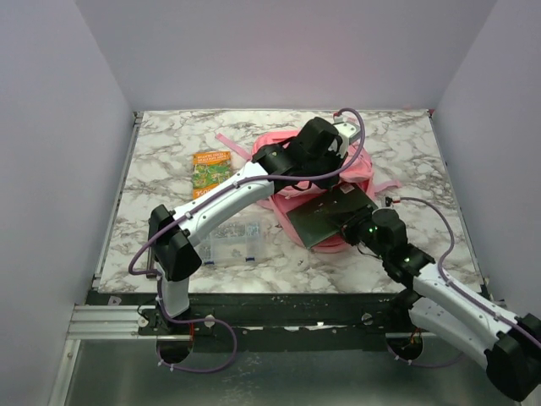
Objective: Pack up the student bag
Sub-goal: Place the book in the student bag.
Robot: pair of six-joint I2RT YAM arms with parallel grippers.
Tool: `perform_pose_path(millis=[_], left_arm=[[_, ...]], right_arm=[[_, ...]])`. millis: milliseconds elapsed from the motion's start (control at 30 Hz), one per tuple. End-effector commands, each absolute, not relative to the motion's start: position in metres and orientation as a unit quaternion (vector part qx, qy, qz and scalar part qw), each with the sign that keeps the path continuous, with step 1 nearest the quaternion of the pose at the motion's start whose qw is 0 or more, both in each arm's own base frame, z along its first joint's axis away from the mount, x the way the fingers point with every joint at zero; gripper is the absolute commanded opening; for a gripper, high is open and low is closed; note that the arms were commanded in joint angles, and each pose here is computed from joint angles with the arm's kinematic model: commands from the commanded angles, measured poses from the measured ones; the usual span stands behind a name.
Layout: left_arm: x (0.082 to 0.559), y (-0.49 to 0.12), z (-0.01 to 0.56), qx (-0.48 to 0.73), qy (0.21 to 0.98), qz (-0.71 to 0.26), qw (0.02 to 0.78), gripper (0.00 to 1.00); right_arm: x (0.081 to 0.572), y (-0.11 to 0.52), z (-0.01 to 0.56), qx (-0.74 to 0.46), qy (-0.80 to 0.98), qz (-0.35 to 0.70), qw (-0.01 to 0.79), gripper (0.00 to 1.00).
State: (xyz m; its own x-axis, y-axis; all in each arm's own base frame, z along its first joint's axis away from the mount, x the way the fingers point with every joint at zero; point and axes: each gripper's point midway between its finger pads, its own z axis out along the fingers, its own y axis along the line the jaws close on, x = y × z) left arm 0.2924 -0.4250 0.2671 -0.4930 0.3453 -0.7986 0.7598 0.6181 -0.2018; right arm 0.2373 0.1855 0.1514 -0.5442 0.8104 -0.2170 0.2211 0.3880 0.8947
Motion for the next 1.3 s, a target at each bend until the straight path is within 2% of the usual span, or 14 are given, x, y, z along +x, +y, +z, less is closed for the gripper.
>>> perform_pose_path(millis=[0, 100, 300, 433, 467, 533, 633, 733, 833, 933, 1000, 1067, 1200, 1267], left_arm=[[0.273, -0.433, 0.342, 0.343, 0.765, -0.352, 0.416, 0.00], [0.271, -0.433, 0.345, 0.359, 0.759, -0.350, 0.414, 0.00], [0.271, -0.426, 0.345, 0.380, 0.764, -0.329, 0.404, 0.00], [0.276, -0.417, 0.347, 0.387, 0.766, -0.325, 0.396, 0.00], [0.276, -0.416, 0.347, 0.388, 0.765, -0.328, 0.395, 0.00], [0.278, -0.417, 0.346, 0.387, 0.767, -0.324, 0.396, 0.00], [0.278, -0.417, 0.341, 0.387, 0.771, -0.324, 0.388, 0.00], [0.278, -0.418, 0.334, 0.383, 0.778, -0.323, 0.380, 0.00], [0.278, -0.421, 0.328, 0.385, 0.779, -0.327, 0.371, 0.00], [0.279, -0.421, 0.329, 0.384, 0.778, -0.326, 0.375, 0.00], [0.280, -0.420, 0.332, 0.384, 0.777, -0.325, 0.379, 0.00], [0.281, -0.420, 0.335, 0.382, 0.776, -0.324, 0.383, 0.00], [0.279, -0.420, 0.335, 0.378, 0.778, -0.331, 0.377, 0.00], [0.276, -0.421, 0.332, 0.379, 0.779, -0.336, 0.371, 0.00]], right_arm=[[0.283, 0.196, 0.218, 0.351, 0.640, 0.554, 0.400, 0.00], [0.307, 0.189, 0.214, 0.356, 0.616, 0.549, 0.439, 0.00], [0.342, 0.197, 0.207, 0.354, 0.582, 0.579, 0.448, 0.00], [0.388, 0.195, 0.190, 0.374, 0.570, 0.538, 0.496, 0.01], [0.401, 0.200, 0.175, 0.367, 0.587, 0.520, 0.500, 0.08], [0.405, 0.214, 0.160, 0.345, 0.608, 0.538, 0.472, 0.36], [0.381, 0.218, 0.135, 0.346, 0.643, 0.538, 0.421, 0.53], [0.361, 0.218, 0.111, 0.340, 0.704, 0.495, 0.379, 0.71], [0.341, 0.217, 0.104, 0.326, 0.732, 0.479, 0.357, 0.77], [0.325, 0.211, 0.098, 0.325, 0.747, 0.466, 0.345, 0.77], [0.322, 0.206, 0.098, 0.326, 0.750, 0.457, 0.351, 0.72], [0.325, 0.203, 0.097, 0.326, 0.750, 0.448, 0.362, 0.61], [0.344, 0.207, 0.102, 0.329, 0.735, 0.455, 0.380, 0.33], [0.357, 0.214, 0.107, 0.329, 0.722, 0.472, 0.384, 0.24]])
